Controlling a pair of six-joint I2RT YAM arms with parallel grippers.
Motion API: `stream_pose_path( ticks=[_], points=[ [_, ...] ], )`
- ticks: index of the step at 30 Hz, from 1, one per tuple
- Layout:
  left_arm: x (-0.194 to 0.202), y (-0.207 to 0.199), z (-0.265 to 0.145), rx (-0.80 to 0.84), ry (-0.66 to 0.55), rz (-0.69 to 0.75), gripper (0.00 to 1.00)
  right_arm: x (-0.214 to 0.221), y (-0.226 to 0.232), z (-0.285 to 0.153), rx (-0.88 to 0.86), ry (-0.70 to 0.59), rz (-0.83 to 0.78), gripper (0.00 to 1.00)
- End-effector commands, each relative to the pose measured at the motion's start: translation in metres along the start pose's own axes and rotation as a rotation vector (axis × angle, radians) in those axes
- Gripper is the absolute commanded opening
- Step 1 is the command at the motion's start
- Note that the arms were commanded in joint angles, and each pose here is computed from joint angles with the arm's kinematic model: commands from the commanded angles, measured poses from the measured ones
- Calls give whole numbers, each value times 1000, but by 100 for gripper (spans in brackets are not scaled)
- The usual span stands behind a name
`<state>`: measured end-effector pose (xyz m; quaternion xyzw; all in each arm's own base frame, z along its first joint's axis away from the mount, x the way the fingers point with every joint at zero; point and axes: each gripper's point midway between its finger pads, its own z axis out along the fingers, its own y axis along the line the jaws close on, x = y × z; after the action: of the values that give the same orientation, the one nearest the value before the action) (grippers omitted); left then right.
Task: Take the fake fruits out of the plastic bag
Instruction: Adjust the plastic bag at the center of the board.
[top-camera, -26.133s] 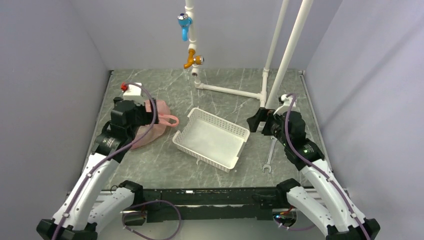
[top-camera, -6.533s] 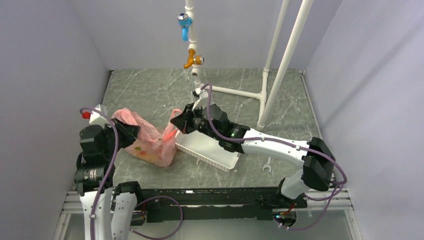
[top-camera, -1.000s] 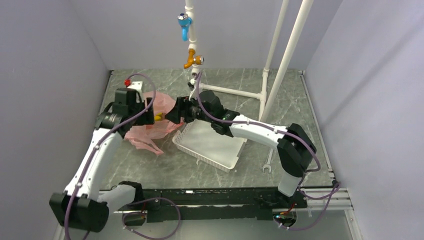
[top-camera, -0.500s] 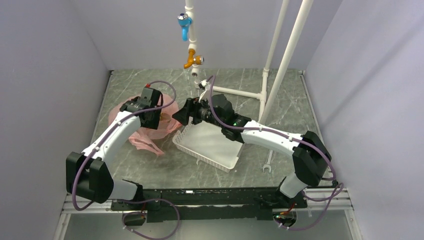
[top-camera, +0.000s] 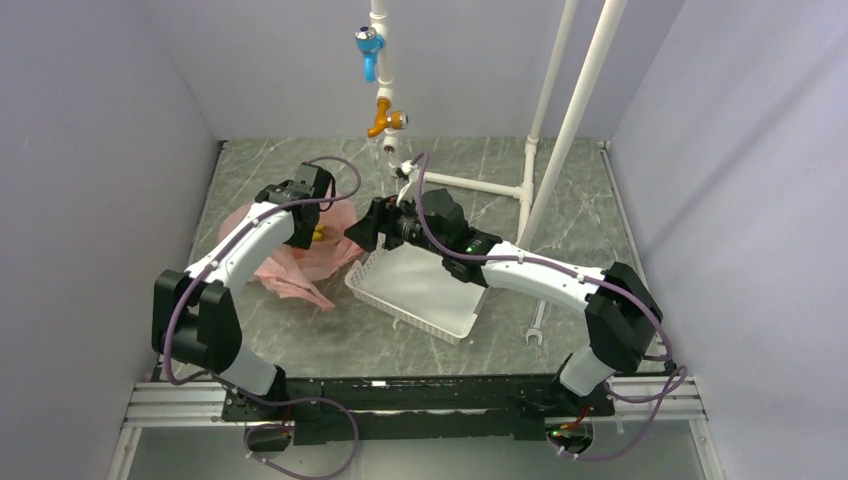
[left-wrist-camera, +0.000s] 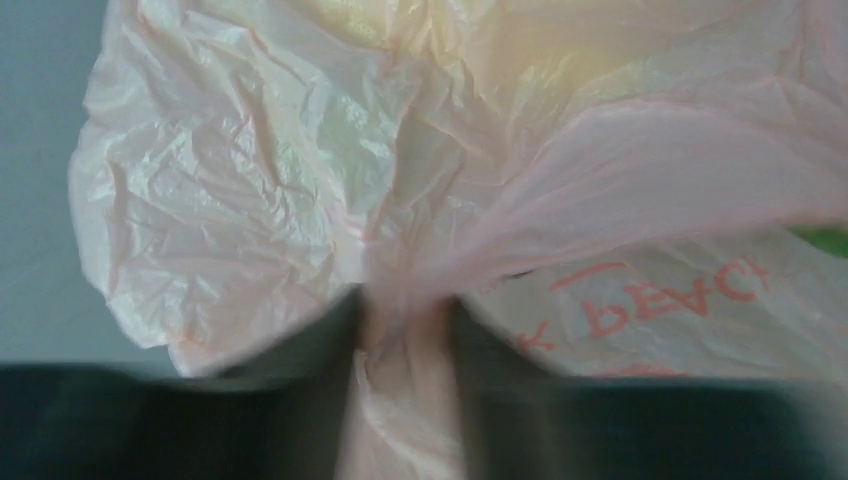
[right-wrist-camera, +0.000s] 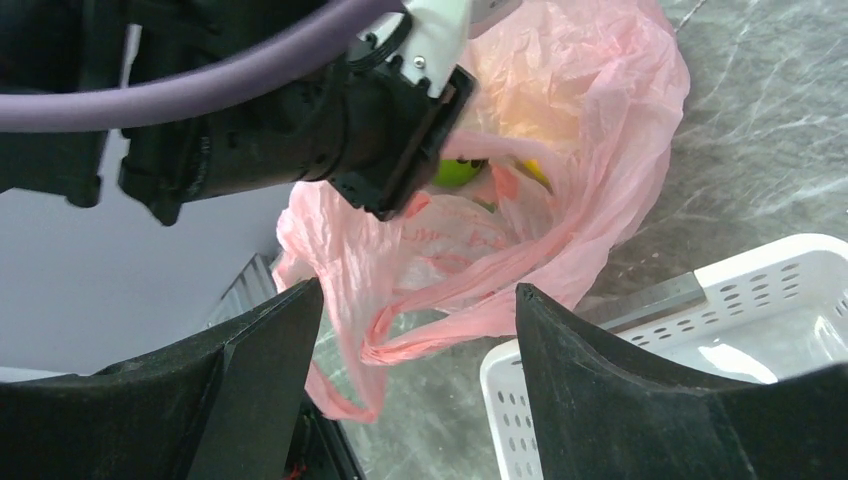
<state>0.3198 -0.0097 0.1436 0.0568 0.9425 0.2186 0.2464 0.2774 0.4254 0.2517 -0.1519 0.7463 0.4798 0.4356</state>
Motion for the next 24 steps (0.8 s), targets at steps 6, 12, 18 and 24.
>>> stream_pose_path(
  ticks=[6,12,18,24],
  points=[
    [-11,13,-29,126,-120,-108,3,-8,68,4,-205,-32,-153,72],
    [-13,18,-67,325,-258,-193,0,13,81,18,-258,10,-143,62],
    [-3,33,-97,313,-358,-246,0,38,65,52,-171,61,-185,46],
    [-1,31,-111,355,-479,-292,0,62,27,86,-8,108,-246,40]
  ],
)
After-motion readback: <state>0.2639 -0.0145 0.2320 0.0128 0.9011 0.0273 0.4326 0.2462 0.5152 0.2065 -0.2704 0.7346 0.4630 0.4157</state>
